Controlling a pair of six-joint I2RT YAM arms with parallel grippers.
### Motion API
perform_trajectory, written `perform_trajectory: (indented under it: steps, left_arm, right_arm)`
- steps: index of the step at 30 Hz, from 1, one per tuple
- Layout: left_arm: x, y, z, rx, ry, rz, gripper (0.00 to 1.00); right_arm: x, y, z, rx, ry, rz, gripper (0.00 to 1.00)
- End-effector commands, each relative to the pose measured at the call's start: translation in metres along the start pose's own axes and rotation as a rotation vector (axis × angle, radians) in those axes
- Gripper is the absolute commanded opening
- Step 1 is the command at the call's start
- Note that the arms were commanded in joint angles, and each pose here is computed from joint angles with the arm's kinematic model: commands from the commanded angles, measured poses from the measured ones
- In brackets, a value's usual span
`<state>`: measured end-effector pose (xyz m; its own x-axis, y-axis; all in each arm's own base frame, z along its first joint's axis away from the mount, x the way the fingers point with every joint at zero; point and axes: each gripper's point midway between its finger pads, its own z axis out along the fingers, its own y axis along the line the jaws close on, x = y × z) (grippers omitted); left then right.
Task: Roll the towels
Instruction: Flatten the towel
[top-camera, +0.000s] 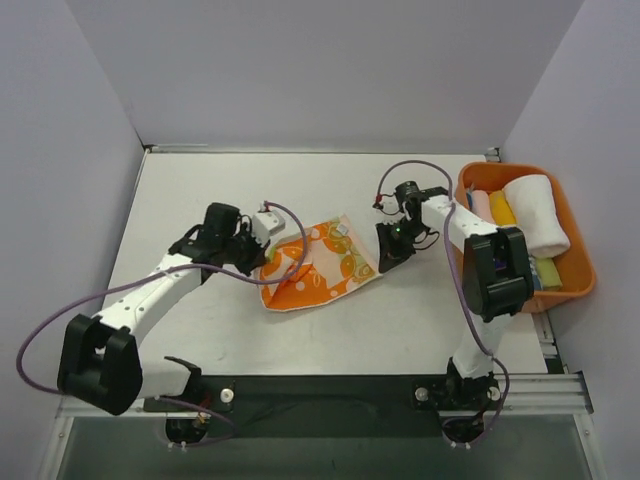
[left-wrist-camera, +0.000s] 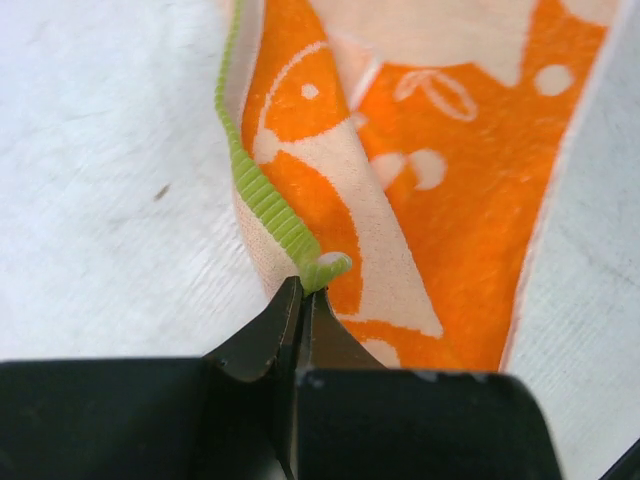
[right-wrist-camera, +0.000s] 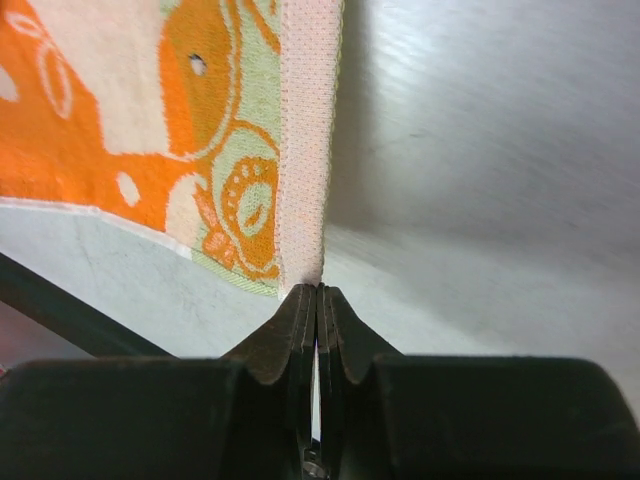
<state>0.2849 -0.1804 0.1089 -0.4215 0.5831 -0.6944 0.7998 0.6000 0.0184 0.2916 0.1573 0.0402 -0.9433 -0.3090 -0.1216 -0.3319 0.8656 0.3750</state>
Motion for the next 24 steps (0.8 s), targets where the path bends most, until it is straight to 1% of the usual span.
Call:
perform_trajectory:
  steps: [1,3,4,5,8,10,11,13,15,16,17,18,21,22,24]
  left_arm:
    - [0.005,0.025,-0.024,-0.041,-0.066,-0.169,0.0]
    - [0.011,0.045,-0.036,-0.106,-0.099,-0.261,0.0]
    - [0.014,0.053,-0.04,-0.127,-0.115,-0.295,0.0]
    - [0.023,0.071,-0.049,-0.176,-0.122,-0.352,0.0]
    - [0.053,0.087,-0.055,-0.244,-0.076,-0.457,0.0]
    - [0.073,0.086,-0.054,-0.256,-0.032,-0.489,0.0]
    - [0.077,0.085,-0.054,-0.253,-0.016,-0.478,0.0]
    - [0.086,0.097,-0.063,-0.319,0.012,-0.497,0.0]
    - [0.085,0.095,-0.065,-0.293,0.032,-0.459,0.0]
    - [0.085,0.087,-0.064,-0.24,0.065,-0.443,0.0]
    - [0.088,0.085,-0.065,-0.211,0.099,-0.399,0.0]
    - [0.097,0.077,-0.069,-0.175,0.152,-0.416,0.0]
    - [0.113,0.073,-0.076,-0.144,0.223,-0.391,0.0]
    - [0.123,0.065,-0.08,-0.118,0.278,-0.389,0.0]
    - [0.137,0.051,-0.085,-0.059,0.343,-0.349,0.0]
  right_arm:
    - [-0.004,-0.003,-0.034,-0.013,-0.096,0.049,0.0]
    - [-0.01,-0.005,-0.047,-0.018,-0.164,0.077,0.0]
    - [-0.01,-0.01,-0.051,-0.014,-0.18,0.096,0.0]
    - [-0.01,-0.012,-0.054,-0.013,-0.193,0.102,0.0]
    - [-0.002,-0.016,-0.053,-0.004,-0.184,0.118,0.0]
    - [0.008,-0.017,-0.047,-0.004,-0.157,0.124,0.0]
    - [0.014,-0.017,-0.044,-0.005,-0.139,0.13,0.0]
    - [0.029,-0.016,-0.038,-0.014,-0.099,0.127,0.0]
    - [0.037,-0.015,-0.035,-0.022,-0.073,0.107,0.0]
    - [0.04,-0.014,-0.036,-0.022,-0.064,0.08,0.0]
    - [0.038,-0.013,-0.036,-0.023,-0.064,0.065,0.0]
    - [0.035,-0.011,-0.038,-0.028,-0.068,0.057,0.0]
    - [0.019,0.0,-0.043,-0.04,-0.092,0.018,0.0]
    - [0.01,0.005,-0.046,-0.041,-0.106,-0.008,0.0]
    - [0.006,0.018,-0.037,-0.046,-0.074,-0.056,0.0]
